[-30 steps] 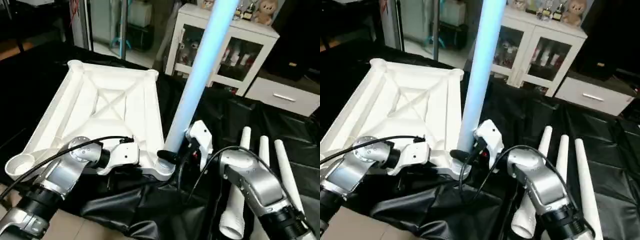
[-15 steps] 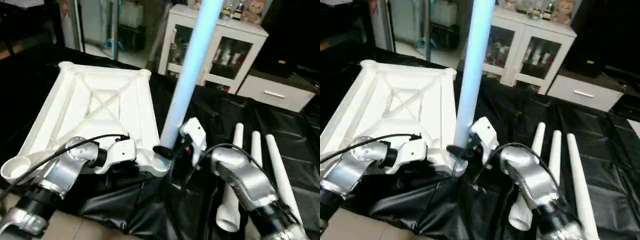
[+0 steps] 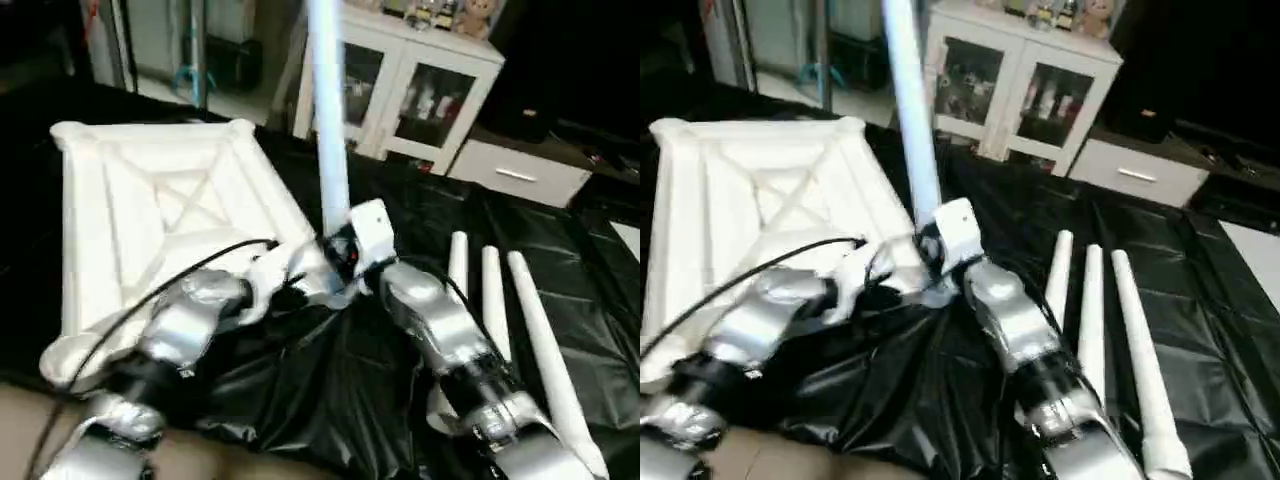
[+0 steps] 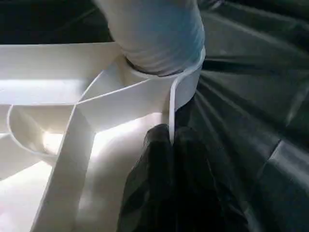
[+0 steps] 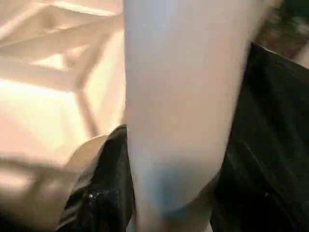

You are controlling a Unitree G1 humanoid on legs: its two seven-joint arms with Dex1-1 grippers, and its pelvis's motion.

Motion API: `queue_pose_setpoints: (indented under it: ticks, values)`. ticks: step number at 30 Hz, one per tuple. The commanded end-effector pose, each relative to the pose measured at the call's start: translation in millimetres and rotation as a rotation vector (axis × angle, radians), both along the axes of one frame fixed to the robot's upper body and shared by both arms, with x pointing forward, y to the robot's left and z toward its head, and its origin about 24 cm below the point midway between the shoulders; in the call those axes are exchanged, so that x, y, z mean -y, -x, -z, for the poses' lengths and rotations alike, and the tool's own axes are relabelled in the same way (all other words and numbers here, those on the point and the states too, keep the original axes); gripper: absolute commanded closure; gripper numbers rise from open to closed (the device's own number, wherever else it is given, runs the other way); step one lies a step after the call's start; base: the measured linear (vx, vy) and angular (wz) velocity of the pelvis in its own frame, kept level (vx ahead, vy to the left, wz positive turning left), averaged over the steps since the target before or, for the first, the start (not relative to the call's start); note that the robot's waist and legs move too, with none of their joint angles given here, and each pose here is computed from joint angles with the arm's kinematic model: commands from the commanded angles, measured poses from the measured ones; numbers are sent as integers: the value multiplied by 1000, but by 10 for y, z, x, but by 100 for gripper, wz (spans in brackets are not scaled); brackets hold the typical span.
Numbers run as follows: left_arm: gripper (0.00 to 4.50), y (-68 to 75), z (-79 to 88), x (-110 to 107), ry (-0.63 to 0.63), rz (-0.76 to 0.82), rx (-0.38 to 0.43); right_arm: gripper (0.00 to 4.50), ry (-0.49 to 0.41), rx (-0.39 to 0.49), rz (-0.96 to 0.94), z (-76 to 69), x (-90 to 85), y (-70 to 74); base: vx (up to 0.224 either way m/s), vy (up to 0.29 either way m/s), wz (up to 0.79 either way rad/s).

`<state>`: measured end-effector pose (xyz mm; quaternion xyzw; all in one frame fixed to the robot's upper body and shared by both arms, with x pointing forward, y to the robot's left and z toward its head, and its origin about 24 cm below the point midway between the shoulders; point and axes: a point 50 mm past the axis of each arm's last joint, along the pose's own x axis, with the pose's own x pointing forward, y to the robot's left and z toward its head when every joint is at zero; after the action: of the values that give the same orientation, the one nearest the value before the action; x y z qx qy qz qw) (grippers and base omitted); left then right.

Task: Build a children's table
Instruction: Insert table leg to table base

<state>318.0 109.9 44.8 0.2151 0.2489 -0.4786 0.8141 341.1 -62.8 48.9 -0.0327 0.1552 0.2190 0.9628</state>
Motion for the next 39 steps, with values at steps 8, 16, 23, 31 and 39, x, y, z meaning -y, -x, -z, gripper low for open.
queue_pose_setpoints:
  ticks: [8, 16, 23, 31, 39]
  values:
    - [450, -186, -300, 311, -23, -22, 177, 265, -42, -315, 354, 615, 328, 99, 16, -14, 7]
    - [450, -148, -233, 13, -151, 73, 292, 265, -275, -139, 320, 181, 381, -121, 6, -4, 0]
    - [450, 35, -152, -224, -167, 279, 280, 265, -463, 30, 237, -391, 581, -280, 0, 0, 0]
    - [450, 178, -163, -542, -163, 339, 217, 265, -546, 153, 31, -840, 757, -133, 0, 0, 0]
    - [450, 192, -330, -782, -161, 335, 280, 265, -580, 143, -61, -864, 783, 85, 0, 0, 0]
